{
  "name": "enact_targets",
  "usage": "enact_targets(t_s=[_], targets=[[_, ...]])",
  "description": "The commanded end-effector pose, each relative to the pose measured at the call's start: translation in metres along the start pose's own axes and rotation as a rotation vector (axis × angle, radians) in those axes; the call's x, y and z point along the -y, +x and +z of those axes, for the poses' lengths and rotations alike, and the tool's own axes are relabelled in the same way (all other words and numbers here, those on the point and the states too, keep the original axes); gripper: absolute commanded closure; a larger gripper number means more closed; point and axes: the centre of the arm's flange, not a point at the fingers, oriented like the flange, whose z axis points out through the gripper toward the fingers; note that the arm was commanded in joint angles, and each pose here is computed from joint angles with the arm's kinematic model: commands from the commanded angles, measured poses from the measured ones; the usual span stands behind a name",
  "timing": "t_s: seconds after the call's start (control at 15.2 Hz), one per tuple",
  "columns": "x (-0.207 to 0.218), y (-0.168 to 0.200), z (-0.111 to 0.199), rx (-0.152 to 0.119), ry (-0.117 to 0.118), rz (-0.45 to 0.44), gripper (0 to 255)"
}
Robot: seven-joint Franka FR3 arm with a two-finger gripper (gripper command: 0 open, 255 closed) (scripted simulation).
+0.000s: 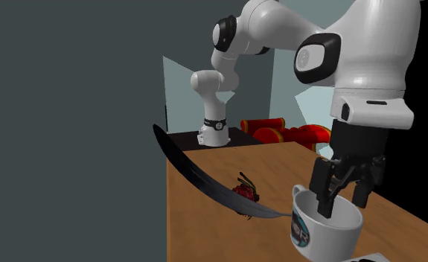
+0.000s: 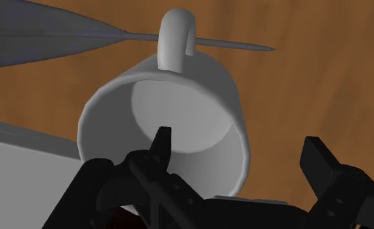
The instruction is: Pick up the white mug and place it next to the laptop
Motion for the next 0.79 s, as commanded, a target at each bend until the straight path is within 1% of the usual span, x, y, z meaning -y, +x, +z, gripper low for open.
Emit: enact_targets(t_s=[0.0, 0.26, 0.73], targets=[[0.002, 0.001, -0.002, -0.003, 0.002, -0.003, 0], [0.002, 0.000, -0.052, -0.003, 0.002, -0.003, 0], [0.002, 0.000, -0.052, -0.003, 0.002, -0.003, 0]])
